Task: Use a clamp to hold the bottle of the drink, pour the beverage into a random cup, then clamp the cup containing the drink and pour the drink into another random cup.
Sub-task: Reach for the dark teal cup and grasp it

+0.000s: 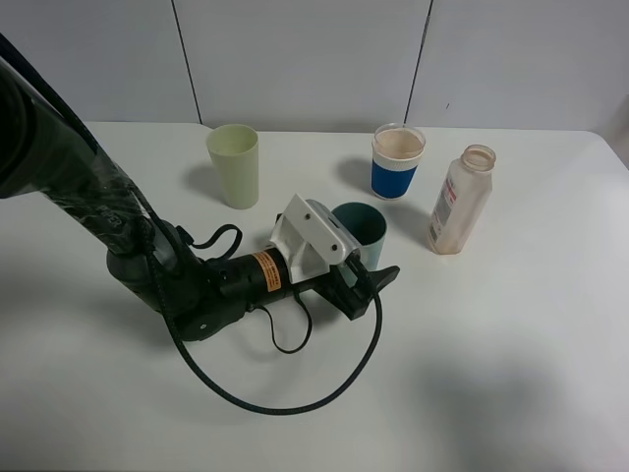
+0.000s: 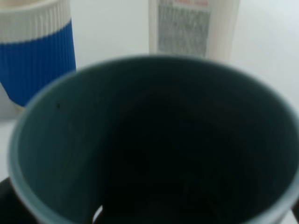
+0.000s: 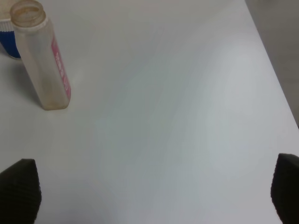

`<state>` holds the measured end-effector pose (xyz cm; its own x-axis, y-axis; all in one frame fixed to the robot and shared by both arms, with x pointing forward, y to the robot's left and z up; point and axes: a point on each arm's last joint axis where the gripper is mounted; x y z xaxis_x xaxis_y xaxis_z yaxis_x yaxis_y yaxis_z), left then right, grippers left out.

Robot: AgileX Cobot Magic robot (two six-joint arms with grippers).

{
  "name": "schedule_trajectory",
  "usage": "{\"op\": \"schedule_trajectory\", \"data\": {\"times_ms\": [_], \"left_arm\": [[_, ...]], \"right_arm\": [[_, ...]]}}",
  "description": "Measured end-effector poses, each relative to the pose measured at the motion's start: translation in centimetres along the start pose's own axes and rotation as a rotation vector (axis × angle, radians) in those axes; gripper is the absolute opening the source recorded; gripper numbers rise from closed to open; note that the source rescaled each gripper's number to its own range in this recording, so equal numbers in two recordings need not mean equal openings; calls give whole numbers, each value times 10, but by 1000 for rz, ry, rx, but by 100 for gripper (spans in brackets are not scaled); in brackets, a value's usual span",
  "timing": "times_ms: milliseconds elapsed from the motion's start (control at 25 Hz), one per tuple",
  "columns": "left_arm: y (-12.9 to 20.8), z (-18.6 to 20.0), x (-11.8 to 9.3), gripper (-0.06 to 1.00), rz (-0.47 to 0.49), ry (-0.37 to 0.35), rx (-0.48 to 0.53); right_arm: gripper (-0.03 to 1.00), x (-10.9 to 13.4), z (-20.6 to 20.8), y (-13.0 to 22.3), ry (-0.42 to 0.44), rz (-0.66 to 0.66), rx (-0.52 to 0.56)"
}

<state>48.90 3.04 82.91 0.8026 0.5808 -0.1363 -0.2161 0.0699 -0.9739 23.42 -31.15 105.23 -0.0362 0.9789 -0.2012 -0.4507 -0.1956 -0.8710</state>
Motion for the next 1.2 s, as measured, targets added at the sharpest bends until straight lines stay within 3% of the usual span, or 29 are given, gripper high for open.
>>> {"op": "schedule_trajectory", "data": {"times_ms": [560, 600, 640, 680, 760, 800, 1200], "left_arm": [[2, -19, 1, 100, -16, 28, -30], [2, -19, 1, 96, -17, 29, -30], [2, -19, 1, 84, -17, 30, -30], [2, -19, 1, 65, -17, 30, -30], [2, -19, 1, 11, -17, 30, -32], [2, -19, 1, 0, -19, 32, -31], [3, -19, -2, 1, -32, 66, -22]], "right_arm": [[100, 0, 0, 0, 0, 0, 0], [100, 0, 0, 0, 0, 0, 0], [100, 0, 0, 0, 0, 0, 0], [100, 0, 0, 0, 0, 0, 0], [100, 0, 0, 0, 0, 0, 0], [100, 0, 0, 0, 0, 0, 0], [100, 0, 0, 0, 0, 0, 0]]}}
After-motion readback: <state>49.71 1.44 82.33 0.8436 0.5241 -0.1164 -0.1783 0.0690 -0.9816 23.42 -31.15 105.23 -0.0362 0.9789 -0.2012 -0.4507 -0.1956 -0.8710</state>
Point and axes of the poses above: a point on each arm's last joint axis where the gripper is mounted, z pointing back along that axis away from the gripper, x along the wrist's bending axis when the last joint is at zero, y = z × x, and after that the axes turned 8 degrees about z, right-handed
